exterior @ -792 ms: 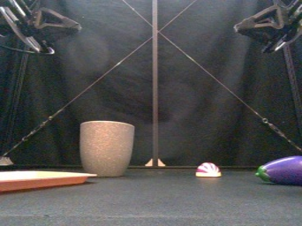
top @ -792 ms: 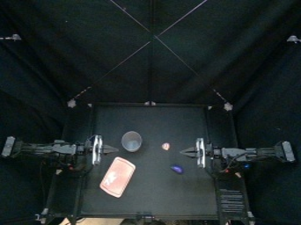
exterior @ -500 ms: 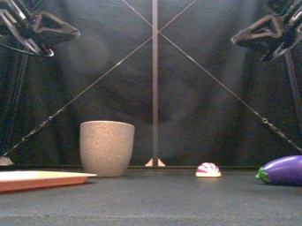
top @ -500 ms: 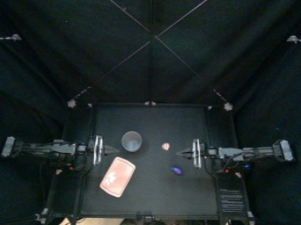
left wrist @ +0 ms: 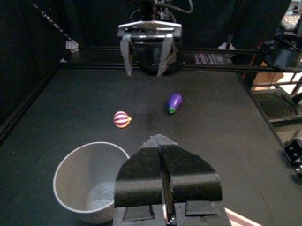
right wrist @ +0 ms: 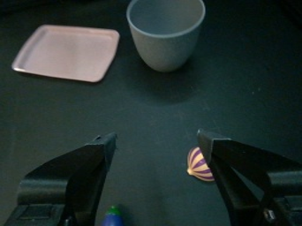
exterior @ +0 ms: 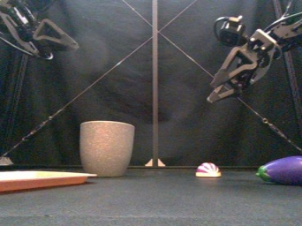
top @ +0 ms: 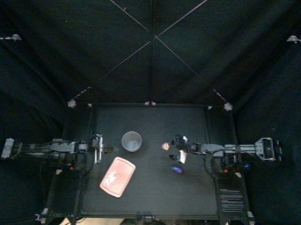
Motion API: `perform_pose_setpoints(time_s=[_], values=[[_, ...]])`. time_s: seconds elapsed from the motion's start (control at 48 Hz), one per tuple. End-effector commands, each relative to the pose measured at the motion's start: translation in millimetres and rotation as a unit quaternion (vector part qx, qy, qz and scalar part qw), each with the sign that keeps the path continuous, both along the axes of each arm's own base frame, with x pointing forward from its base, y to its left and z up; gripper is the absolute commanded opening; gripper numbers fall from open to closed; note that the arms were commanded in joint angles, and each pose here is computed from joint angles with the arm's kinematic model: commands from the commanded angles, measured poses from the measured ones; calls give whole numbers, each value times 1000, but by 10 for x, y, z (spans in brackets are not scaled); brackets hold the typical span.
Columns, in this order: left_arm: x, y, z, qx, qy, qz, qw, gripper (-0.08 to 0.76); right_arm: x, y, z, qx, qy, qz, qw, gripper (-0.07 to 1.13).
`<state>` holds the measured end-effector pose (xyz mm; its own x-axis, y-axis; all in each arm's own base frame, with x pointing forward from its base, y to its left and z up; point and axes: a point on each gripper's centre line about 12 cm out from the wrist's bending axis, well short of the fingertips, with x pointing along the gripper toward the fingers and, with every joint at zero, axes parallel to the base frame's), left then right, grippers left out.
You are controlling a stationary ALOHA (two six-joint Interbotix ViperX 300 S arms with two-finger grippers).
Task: Pick the onion then place it in the grey bowl
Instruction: Pick the onion
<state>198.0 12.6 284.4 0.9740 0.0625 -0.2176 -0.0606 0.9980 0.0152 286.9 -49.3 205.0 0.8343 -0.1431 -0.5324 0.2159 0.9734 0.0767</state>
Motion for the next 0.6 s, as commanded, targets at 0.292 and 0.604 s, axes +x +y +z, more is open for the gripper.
perform_pose_setpoints(time_s=[0.292,0.604], values=[[18,4,95,3,-24,0,1000,-11,292,-315,-726,-54,171,29,983,1046],[4,6,4,4,-25,1,1000,-11,400,-566,-794,-74,188,20,979,1046]])
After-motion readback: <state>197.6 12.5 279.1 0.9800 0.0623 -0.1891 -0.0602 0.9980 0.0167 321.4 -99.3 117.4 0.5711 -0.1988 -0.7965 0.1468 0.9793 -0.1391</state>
